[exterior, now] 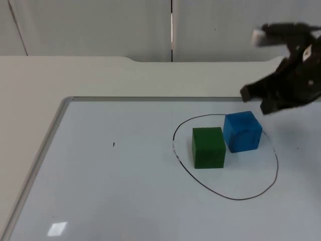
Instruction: Push the two cubes into the marked area.
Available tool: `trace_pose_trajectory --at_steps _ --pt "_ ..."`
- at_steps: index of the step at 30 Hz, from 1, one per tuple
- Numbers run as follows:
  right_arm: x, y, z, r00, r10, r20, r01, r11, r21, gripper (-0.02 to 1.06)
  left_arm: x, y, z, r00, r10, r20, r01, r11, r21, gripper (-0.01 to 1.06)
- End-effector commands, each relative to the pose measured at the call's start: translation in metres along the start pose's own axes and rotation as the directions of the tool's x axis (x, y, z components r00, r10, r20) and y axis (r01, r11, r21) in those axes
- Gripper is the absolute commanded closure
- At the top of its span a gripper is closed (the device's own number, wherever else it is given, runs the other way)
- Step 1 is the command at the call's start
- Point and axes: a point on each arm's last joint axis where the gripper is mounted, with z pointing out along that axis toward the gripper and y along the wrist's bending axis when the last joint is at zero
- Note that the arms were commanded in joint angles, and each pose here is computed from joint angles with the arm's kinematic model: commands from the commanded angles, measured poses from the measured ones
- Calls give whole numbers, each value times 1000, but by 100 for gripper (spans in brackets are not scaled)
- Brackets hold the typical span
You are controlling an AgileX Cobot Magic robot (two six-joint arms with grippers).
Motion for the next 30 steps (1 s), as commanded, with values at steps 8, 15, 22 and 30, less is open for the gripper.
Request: trace_pose_trajectory --at_steps 8,15,22,30 --pt "-38 2 -133 940 -20 339 25 1000 -11 105 1 0 0 1000 0 -2 0 1000 -4 105" --pt "-31 2 -213 882 -21 471 33 999 -17 105 1 0 0 1000 0 -2 0 1000 -4 105" --pt "-11 1 -268 853 -67 518 76 997 5 105 1 0 0 1000 0 -2 0 1000 -4 105" --pt "15 -1 -301 851 -72 521 79 997 7 105 1 0 0 1000 0 -2 0 1000 -4 105"
